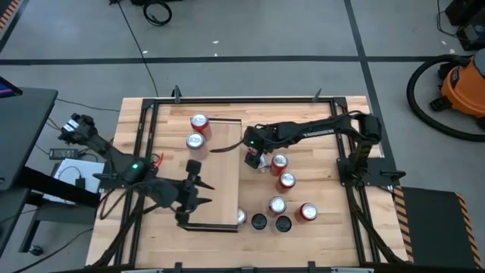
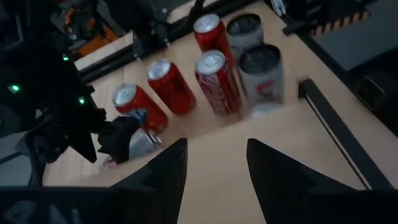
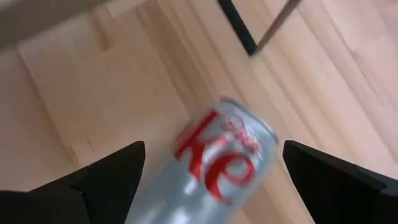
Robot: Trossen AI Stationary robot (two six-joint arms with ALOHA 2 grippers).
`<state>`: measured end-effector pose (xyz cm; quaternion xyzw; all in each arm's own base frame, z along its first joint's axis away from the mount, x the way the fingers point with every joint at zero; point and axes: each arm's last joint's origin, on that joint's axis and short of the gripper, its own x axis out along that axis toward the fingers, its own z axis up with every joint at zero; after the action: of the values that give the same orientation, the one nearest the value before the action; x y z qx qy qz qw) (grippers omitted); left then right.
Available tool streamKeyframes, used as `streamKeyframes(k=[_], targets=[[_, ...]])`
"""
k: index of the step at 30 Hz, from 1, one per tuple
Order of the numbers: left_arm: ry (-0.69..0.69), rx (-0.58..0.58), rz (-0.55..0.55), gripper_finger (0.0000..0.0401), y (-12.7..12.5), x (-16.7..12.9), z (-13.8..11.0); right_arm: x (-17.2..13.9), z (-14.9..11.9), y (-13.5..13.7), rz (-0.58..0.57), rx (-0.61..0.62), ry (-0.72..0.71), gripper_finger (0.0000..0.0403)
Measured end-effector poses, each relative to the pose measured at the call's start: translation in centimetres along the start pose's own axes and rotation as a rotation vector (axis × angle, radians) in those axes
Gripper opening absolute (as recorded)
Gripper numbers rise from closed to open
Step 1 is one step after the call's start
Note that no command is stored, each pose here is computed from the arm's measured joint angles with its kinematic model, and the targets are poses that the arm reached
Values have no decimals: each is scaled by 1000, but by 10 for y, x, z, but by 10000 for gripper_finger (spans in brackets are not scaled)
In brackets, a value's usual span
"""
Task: Place canned beverage on shelf
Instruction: Put the silver soda can on the shelf aligned with the other silver soda can
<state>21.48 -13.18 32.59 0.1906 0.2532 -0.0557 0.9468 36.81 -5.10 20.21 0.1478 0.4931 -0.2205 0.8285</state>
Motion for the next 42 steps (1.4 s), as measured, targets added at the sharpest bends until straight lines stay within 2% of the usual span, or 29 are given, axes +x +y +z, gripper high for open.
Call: streamKeyframes(k=[11, 16, 23, 29, 37, 42], targets=[[-68, -67, 24, 176, -12, -33, -1, 25, -3, -11, -33, 38, 81, 376], [-68, -120, 17, 176, -12, -35, -1, 26, -2, -15, -28, 32, 92, 361], [-68, -183, 16, 176, -12, -34, -1, 31, -1, -19, 41, 17, 119, 336], [-64, -218, 13, 176, -12, -34, -2, 37, -1, -18, 48, -3, 114, 338], [-59, -220, 11, 176, -12, -34, -2, 38, -3, -17, 63, -37, 129, 340], [-60, -213, 11, 176, -12, -34, -2, 38, -3, -17, 70, -43, 130, 320]])
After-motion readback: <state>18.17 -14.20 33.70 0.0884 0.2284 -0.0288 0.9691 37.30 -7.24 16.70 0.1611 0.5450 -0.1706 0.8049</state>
